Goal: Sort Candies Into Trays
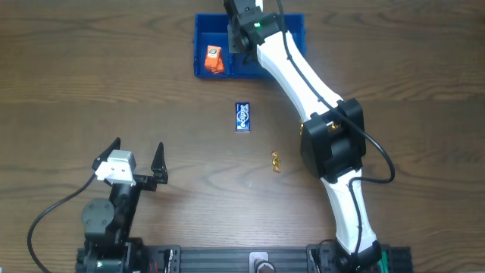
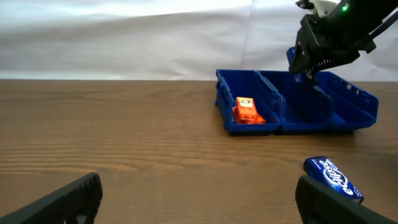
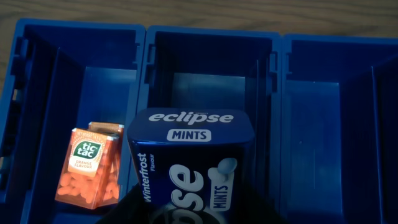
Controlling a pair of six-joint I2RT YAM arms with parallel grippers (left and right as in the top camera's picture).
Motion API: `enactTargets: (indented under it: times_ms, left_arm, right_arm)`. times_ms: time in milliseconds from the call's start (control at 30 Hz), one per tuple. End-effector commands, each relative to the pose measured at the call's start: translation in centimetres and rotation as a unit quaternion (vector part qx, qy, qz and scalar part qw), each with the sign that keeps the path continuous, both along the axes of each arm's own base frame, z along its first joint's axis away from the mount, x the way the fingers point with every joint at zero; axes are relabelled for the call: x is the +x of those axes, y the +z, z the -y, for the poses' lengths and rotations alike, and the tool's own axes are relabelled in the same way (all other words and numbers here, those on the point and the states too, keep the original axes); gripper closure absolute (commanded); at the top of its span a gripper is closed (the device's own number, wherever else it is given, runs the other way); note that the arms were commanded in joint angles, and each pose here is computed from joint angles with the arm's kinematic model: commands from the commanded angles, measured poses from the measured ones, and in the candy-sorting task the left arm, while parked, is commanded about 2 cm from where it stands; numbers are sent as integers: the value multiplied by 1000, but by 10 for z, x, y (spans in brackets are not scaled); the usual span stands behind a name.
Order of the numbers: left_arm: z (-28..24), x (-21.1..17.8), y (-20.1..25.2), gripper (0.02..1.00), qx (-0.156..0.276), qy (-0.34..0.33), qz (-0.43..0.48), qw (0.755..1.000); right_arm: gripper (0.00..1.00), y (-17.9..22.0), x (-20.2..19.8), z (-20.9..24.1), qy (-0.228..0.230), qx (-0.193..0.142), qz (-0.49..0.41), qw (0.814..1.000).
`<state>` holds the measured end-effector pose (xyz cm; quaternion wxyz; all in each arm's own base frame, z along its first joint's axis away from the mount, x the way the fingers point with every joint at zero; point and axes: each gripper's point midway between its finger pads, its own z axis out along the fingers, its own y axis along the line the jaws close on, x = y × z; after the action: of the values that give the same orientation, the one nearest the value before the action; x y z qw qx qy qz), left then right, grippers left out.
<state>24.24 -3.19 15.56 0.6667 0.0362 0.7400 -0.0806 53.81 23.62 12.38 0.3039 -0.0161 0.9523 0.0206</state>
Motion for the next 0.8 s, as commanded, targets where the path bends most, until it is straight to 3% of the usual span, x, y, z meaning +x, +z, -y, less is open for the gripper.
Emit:
enactTargets:
  times_ms: [33,233,400,600,800]
  left_arm:
    - [2,-1,-16,20,7,-8,-21,1000]
    - [2,-1,-16,20,7,-8,-22,1000]
    - [2,-1,-16,20,7,-8,-21,1000]
    - [2,-1,-16,20,7,-8,-21,1000]
    - [2,-1,-16,20,7,-8,-22,1000]
  right_arm:
    - [538,16,6,6,-2,-3,20,1000]
    - [297,16,6,7,-3,-4,20,1000]
    - [290,29,-11,6,6,-1,3,1000]
    - [261,62,-78,-9,9,0,-50,999]
    - [244,21,-143,-26,32,-8,-174,984]
